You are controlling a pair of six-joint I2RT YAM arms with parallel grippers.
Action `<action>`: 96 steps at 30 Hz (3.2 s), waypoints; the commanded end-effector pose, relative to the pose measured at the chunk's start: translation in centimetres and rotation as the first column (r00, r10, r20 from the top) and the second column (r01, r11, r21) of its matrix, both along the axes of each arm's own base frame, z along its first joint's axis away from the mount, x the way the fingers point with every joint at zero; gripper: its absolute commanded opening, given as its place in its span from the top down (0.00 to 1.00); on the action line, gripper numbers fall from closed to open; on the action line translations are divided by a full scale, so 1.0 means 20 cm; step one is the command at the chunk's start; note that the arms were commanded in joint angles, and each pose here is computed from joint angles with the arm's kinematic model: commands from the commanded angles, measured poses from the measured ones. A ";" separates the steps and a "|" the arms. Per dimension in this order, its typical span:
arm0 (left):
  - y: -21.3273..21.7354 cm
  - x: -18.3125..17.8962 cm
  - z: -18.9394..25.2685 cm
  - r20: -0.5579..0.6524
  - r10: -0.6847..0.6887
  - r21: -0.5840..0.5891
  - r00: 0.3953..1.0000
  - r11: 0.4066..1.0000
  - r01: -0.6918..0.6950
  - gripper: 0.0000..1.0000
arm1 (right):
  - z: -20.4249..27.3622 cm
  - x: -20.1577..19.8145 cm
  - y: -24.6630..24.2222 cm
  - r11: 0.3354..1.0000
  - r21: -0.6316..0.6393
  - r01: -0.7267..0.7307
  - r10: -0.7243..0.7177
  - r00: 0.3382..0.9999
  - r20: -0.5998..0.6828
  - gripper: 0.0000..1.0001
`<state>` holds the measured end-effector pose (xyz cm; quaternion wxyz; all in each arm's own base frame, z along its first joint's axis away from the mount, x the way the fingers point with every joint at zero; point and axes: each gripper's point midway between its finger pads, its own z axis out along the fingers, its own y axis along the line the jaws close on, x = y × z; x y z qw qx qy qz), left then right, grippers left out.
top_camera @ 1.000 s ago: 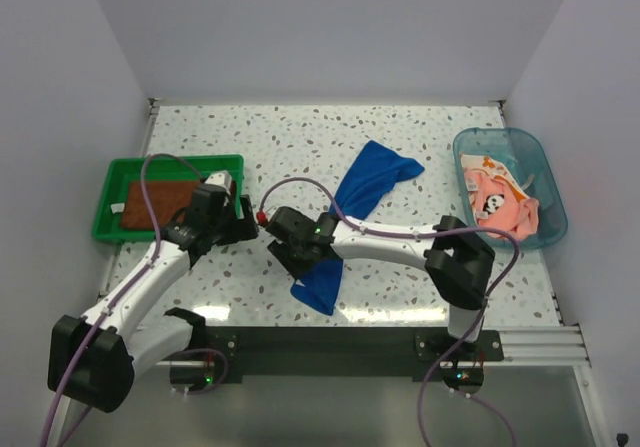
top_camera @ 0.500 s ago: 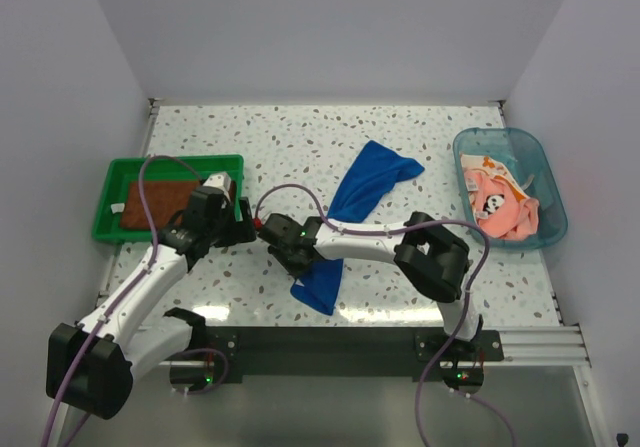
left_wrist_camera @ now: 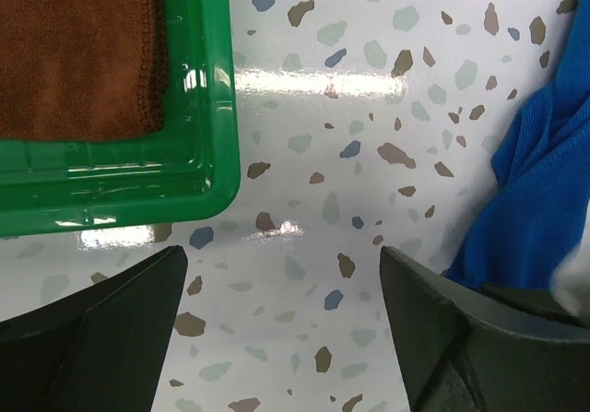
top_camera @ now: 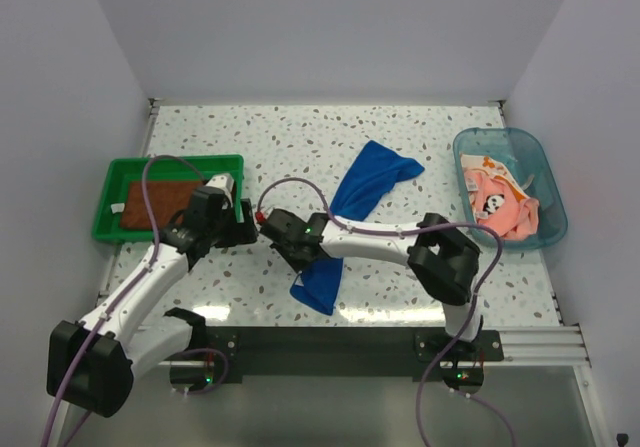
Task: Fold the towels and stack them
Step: Flatten out the crumpled towel
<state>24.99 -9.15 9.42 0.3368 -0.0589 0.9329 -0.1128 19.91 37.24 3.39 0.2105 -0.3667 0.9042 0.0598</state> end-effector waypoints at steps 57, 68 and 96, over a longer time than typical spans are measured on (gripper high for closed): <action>-1.07 0.02 -0.36 -0.181 -0.501 -0.188 0.846 0.862 0.471 0.77 | 0.06 0.74 -1.02 0.665 0.232 0.710 -0.723 0.690 -0.039 0.46; -0.63 -0.31 -0.36 -0.331 -0.351 -0.048 0.876 0.933 0.356 1.00 | -0.09 0.14 -1.33 0.590 0.004 0.808 -0.800 0.585 -0.133 0.46; -0.72 -0.11 0.04 -0.094 -0.374 -0.134 0.923 0.923 0.361 0.34 | 0.51 0.98 -0.62 0.784 0.281 0.554 -0.600 0.791 0.116 0.43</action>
